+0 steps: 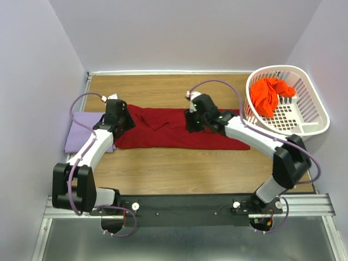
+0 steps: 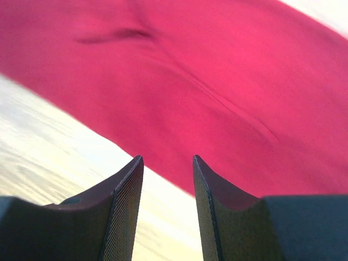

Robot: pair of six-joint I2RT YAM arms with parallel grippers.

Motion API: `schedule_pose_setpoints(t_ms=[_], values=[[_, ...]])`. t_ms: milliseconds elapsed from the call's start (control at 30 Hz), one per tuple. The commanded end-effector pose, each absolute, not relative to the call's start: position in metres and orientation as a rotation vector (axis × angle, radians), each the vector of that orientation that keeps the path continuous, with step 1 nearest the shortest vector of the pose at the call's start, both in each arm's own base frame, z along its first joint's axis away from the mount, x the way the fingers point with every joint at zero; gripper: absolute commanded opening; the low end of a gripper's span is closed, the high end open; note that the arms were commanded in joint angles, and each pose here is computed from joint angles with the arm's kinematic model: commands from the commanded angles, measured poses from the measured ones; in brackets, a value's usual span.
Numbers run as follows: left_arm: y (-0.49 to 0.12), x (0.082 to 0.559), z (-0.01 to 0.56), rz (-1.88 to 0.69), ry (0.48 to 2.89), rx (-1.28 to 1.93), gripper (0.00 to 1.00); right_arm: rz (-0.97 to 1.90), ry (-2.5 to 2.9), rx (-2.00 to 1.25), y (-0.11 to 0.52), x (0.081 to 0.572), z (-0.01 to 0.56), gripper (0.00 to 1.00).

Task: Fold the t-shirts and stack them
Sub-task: Fold the tshirt

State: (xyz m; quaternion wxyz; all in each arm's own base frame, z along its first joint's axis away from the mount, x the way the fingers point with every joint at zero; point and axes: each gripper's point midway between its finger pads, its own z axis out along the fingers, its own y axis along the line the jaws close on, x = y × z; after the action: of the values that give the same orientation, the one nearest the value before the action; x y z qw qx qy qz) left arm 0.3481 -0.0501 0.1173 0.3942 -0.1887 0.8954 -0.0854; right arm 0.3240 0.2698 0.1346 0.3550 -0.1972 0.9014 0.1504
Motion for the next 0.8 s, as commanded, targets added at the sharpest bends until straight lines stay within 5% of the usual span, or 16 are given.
schedule_pose_setpoints(t_ms=[0,300,767], values=[[-0.068,0.373,0.109,-0.317,2.283,-0.446,0.55,0.476,2.216,-0.785,0.334,0.33,0.131,0.49],[-0.057,0.376,0.097,-0.232,2.298,-0.419,0.57,0.519,2.071,-1.097,0.426,0.354,0.094,0.53],[-0.052,0.374,0.102,-0.211,2.28,-0.429,0.58,0.515,2.043,-1.204,0.467,0.368,0.048,0.52]])
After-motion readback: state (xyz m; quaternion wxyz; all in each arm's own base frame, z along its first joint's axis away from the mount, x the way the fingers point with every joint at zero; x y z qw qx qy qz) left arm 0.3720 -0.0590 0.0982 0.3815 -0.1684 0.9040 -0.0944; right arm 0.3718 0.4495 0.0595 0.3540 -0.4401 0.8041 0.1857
